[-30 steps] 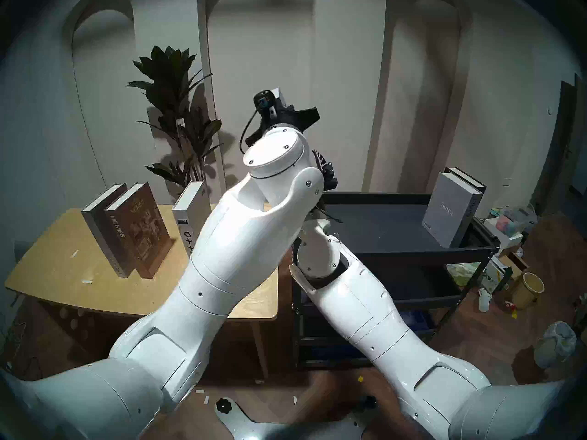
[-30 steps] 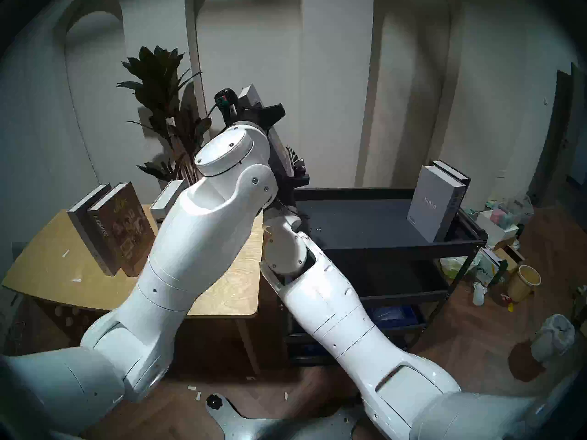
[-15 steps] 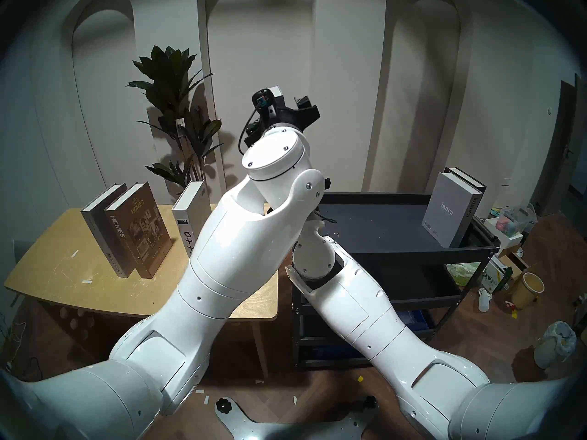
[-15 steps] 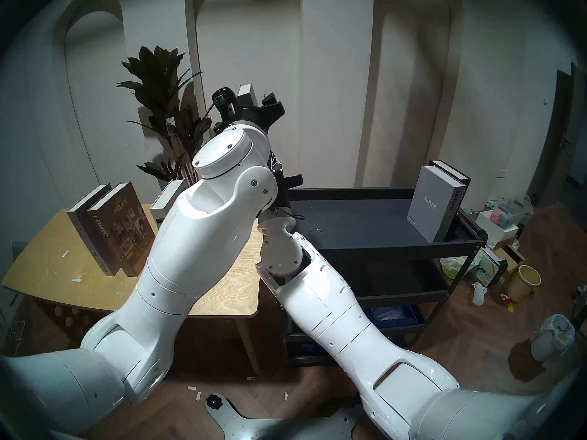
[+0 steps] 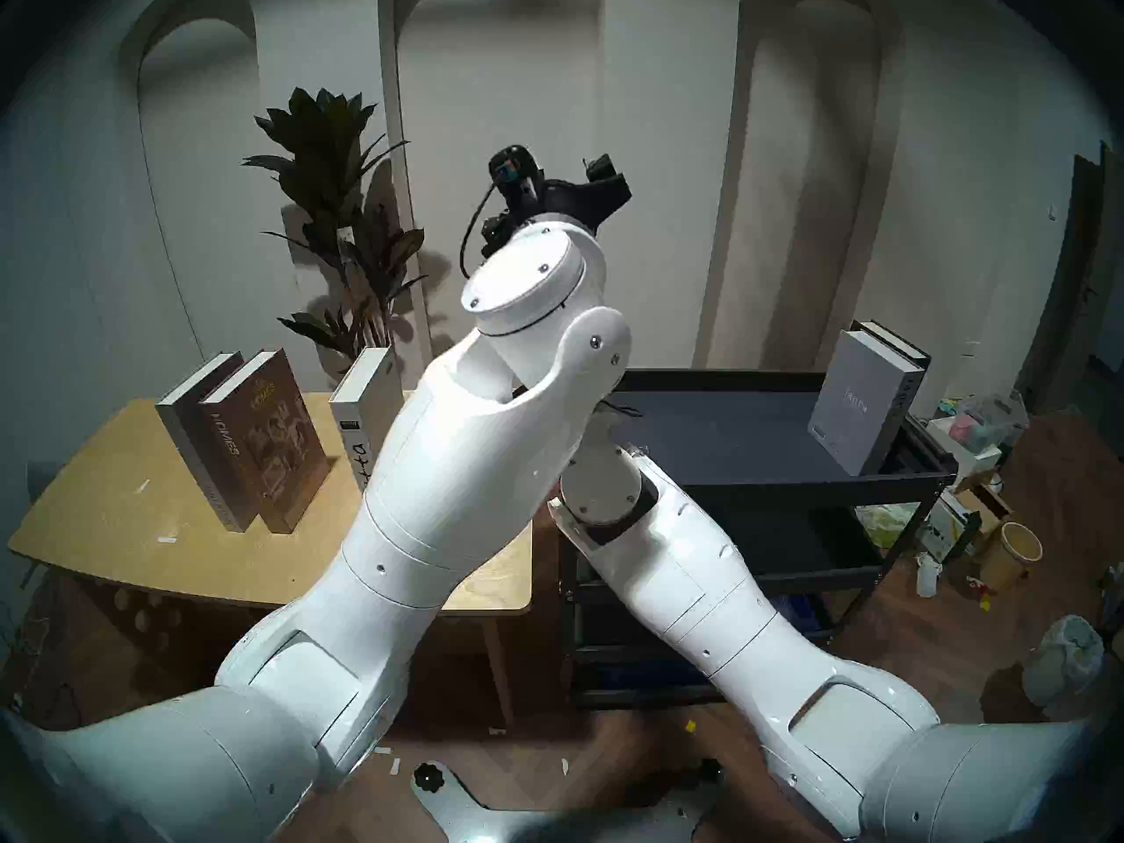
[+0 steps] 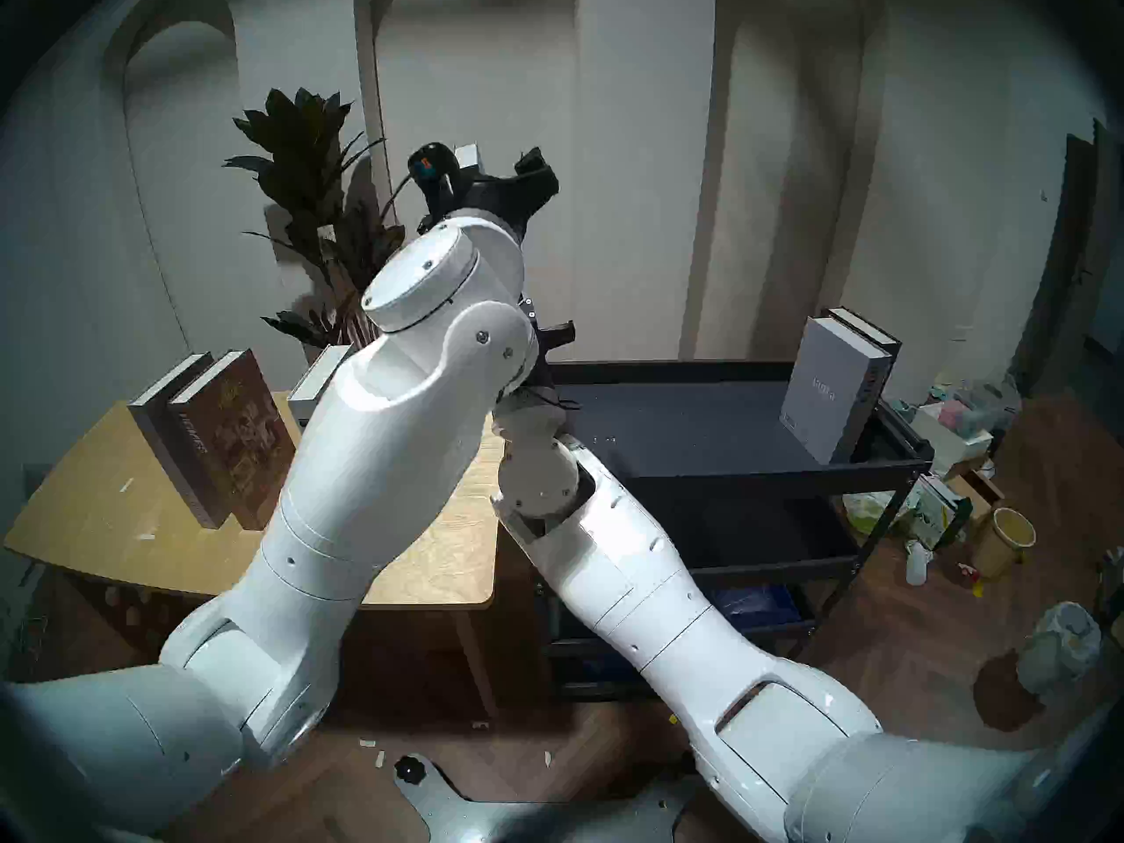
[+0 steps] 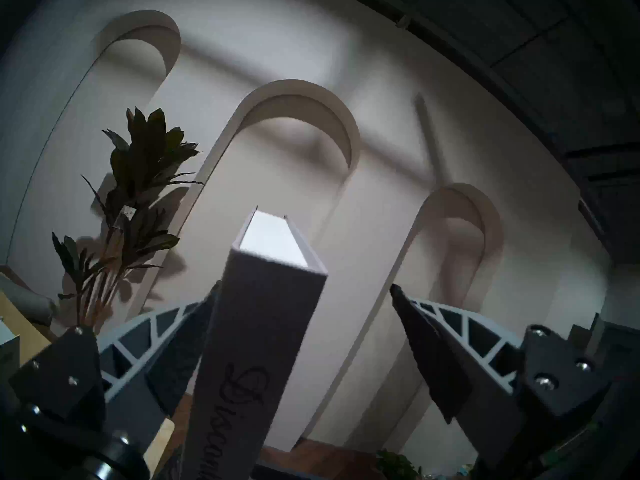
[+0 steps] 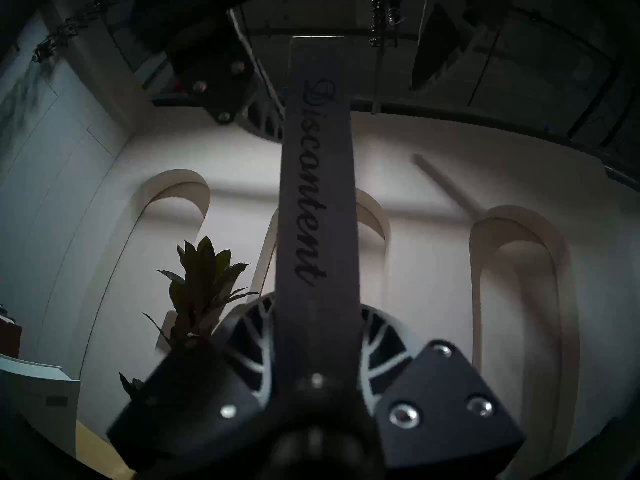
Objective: Move the books from the display table onto the shelf, standing them upright with spines facing out and tallest at one end
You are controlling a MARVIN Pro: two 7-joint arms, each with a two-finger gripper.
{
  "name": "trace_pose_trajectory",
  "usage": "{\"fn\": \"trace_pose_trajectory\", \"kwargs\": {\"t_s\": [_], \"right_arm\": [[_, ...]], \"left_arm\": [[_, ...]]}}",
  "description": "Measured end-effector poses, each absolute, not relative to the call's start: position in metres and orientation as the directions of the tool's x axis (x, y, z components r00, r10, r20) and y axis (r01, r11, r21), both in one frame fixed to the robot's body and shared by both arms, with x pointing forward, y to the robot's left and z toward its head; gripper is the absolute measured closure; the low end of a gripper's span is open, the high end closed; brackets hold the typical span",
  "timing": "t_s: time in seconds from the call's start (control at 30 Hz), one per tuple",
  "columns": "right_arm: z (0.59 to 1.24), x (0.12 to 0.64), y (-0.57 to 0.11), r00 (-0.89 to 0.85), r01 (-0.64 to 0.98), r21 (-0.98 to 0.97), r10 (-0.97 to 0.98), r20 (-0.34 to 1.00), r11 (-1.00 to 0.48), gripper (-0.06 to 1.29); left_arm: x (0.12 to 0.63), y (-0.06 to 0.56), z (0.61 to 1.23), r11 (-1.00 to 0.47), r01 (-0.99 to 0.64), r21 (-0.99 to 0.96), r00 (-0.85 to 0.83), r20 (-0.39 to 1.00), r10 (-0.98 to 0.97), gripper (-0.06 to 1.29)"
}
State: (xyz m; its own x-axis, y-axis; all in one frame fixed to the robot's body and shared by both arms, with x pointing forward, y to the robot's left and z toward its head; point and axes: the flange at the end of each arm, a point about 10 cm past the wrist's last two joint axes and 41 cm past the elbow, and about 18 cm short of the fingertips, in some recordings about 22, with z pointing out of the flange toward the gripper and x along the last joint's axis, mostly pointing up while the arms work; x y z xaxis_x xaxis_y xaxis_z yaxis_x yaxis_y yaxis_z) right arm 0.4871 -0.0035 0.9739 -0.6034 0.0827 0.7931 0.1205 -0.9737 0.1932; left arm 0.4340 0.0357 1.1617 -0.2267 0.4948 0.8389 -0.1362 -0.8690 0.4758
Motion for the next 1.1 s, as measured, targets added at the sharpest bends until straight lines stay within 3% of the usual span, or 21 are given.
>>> {"fn": "trace_pose_trajectory", "kwargs": {"t_s": [0.6, 1.1], "right_arm": [[0.913, 0.522, -0.067, -0.492, 0.038, 0.299, 0.243, 0.836, -0.954, 0.94], [0.930, 0.542, -0.147, -0.468, -0.027, 0.210, 0.198, 0.861, -0.977, 0.94]], "left_arm": [[0.342, 0.081, 1.295, -0.769, -0.445, 0.458, -0.458, 0.622, 0.635, -0.01], [0.270, 0.154, 1.338, -0.804, -0.533, 0.265, -0.637, 0.499, 0.587, -0.01]]}}
